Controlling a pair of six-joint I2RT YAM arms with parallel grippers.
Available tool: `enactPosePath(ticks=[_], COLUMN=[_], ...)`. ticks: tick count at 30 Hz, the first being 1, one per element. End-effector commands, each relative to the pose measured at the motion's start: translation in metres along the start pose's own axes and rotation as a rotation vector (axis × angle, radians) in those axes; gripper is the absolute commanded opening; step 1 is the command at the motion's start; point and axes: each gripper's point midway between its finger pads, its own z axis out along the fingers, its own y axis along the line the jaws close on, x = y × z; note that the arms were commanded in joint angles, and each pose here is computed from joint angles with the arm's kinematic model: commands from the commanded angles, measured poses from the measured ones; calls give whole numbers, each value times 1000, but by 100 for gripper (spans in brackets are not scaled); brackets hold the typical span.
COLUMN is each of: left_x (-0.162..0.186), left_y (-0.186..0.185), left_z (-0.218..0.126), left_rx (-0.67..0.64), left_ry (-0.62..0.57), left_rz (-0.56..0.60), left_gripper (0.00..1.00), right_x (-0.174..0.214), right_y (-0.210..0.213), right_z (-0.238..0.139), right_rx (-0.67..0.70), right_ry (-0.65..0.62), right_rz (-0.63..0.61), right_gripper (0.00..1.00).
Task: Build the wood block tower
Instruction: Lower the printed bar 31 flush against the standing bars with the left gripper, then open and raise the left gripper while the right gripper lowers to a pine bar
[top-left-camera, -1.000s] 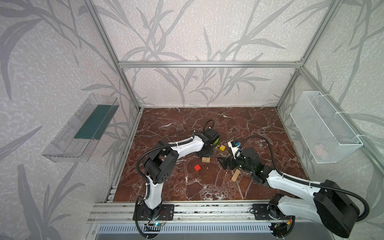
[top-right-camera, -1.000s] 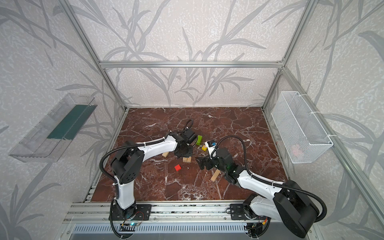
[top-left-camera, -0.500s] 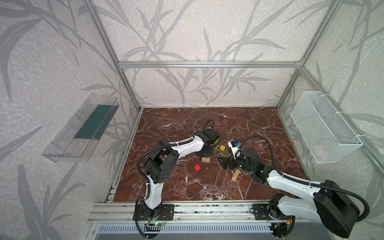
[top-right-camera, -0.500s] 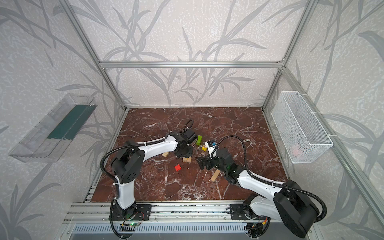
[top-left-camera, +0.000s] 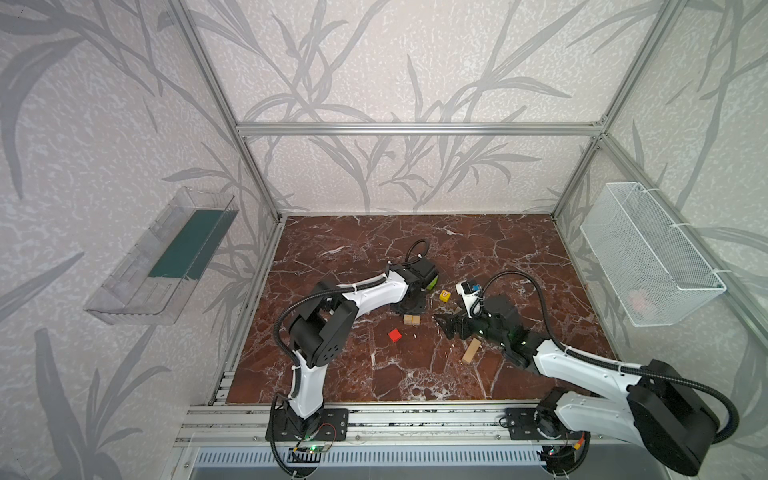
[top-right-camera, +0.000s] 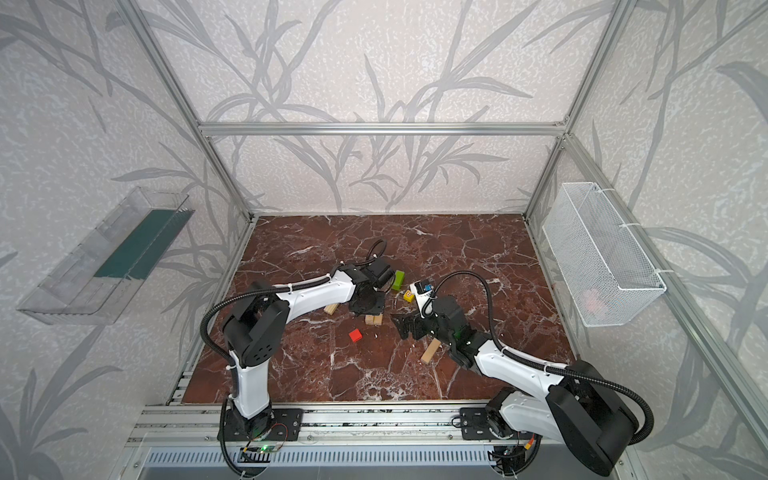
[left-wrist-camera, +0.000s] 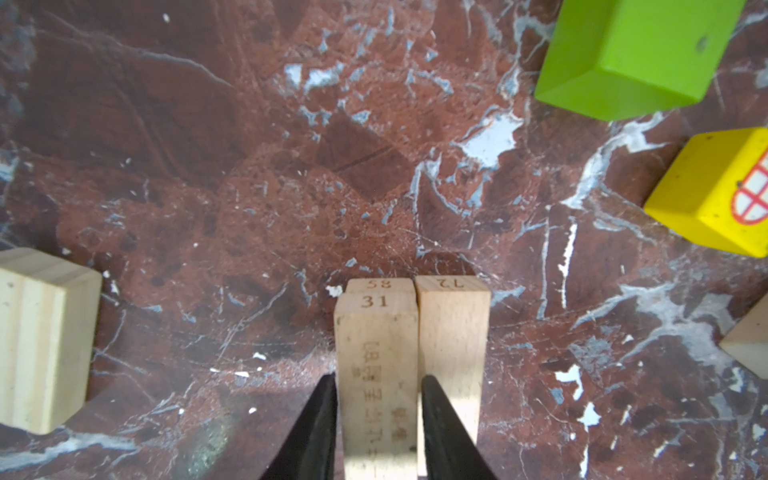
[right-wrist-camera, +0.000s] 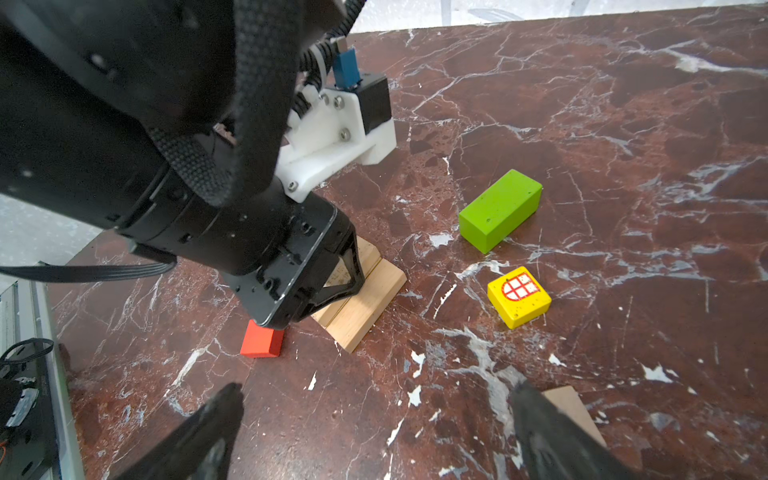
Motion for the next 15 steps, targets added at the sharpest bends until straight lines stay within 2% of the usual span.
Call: enactPosePath(ticks=[1,15], left_x=[-6,-13], left_y=[-1,-6], left_z=[-8,-34], left_rx=[-10,50], left_ry=[-15,-63], left_rz=[-8,-26], left_gripper=[37,50], right_x=[-4,-4], right_y=[-2,-3], right_z=[-2,-4], right_rx=[4,13], right_ry=[-22,-20], right_rz=[7,13], right_gripper=[99,99])
